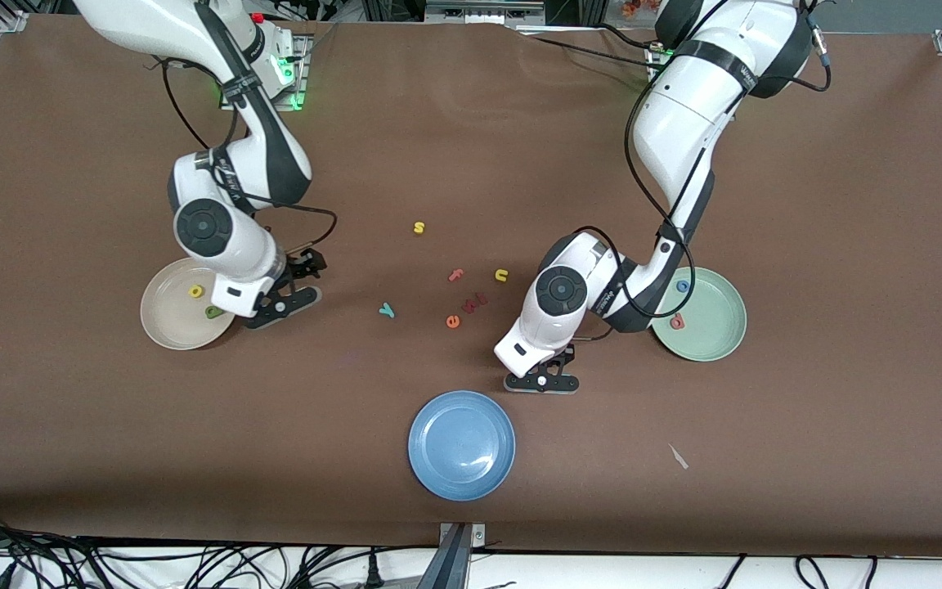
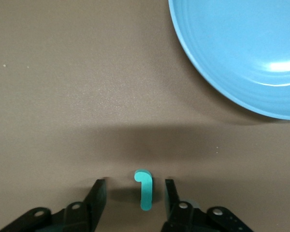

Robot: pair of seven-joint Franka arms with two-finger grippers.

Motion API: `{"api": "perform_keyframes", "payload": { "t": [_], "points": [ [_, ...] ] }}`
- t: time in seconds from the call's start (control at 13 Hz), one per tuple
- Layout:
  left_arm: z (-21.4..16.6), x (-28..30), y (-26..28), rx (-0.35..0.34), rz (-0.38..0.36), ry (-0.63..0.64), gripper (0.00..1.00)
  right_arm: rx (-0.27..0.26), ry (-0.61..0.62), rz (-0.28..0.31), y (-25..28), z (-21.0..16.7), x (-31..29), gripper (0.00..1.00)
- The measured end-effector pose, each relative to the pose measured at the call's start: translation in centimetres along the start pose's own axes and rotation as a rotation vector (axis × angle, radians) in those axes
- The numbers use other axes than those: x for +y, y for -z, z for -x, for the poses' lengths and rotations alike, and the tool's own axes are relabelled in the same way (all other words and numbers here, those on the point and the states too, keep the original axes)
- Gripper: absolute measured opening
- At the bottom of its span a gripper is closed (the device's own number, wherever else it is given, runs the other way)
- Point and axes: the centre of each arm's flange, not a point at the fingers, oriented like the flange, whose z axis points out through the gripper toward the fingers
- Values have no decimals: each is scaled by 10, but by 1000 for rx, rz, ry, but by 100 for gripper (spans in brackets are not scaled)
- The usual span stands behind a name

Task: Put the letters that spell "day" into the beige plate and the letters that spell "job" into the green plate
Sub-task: 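Reach the right gripper to teal k while the left gripper grasps teal l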

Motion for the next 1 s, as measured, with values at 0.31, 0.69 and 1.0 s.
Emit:
{"api": "perform_keyframes", "payload": {
  "t": [0.31,0.69,1.0],
  "points": [
    [2,1,-3,-4,-1,-18,48,66,61,16,-22,-25,-35,100],
    [2,1,-5,-5,-2,-28,38,143,104,29,-47,-40,-61,100],
    [2,2,-4,-3,-1,-57,23,198,151,36,-57,-47,-91,100]
  ]
}}
